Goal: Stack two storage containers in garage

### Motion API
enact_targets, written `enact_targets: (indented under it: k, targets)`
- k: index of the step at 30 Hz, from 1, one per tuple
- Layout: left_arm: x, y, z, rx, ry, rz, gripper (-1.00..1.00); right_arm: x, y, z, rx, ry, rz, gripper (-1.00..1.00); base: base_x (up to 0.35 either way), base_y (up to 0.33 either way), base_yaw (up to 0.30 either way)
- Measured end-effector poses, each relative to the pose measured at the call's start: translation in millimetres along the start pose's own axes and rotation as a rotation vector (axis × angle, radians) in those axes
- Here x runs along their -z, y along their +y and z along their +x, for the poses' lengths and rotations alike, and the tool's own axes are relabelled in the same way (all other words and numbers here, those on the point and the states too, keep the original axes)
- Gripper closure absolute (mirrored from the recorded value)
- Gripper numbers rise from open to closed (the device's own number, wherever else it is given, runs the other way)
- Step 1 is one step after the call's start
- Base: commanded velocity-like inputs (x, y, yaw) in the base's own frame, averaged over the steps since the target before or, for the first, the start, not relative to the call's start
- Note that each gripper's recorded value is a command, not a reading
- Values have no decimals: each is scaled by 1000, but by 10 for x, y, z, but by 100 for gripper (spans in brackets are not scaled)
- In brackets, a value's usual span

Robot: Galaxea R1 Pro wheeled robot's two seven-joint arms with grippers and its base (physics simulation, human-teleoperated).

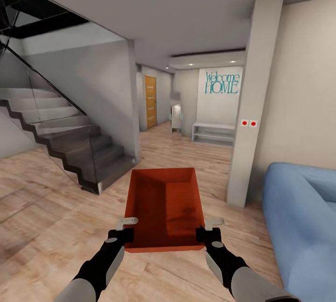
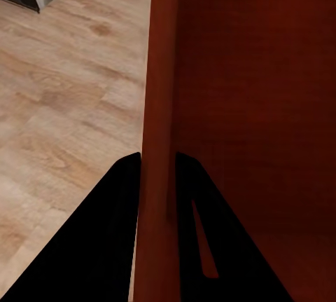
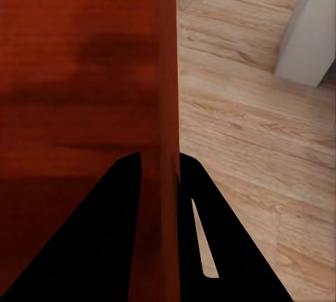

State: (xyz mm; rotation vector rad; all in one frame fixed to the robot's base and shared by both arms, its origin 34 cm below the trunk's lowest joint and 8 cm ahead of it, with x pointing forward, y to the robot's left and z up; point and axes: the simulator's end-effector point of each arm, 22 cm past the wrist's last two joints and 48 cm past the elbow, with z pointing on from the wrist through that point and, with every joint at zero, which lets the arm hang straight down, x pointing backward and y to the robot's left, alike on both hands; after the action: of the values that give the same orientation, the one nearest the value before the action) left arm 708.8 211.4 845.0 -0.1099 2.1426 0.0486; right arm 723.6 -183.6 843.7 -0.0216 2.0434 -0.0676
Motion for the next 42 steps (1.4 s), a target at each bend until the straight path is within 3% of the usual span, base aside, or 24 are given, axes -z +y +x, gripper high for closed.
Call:
enact_targets:
  k: [16, 42]
  targets:
    - [-1, 4, 10, -1, 5, 0, 100, 1, 4, 14, -1, 5, 0, 100, 323, 0, -126]
    - [-1, 4, 8, -1, 3, 0, 100, 1, 4, 11, -1, 3, -1, 100, 323, 0, -3]
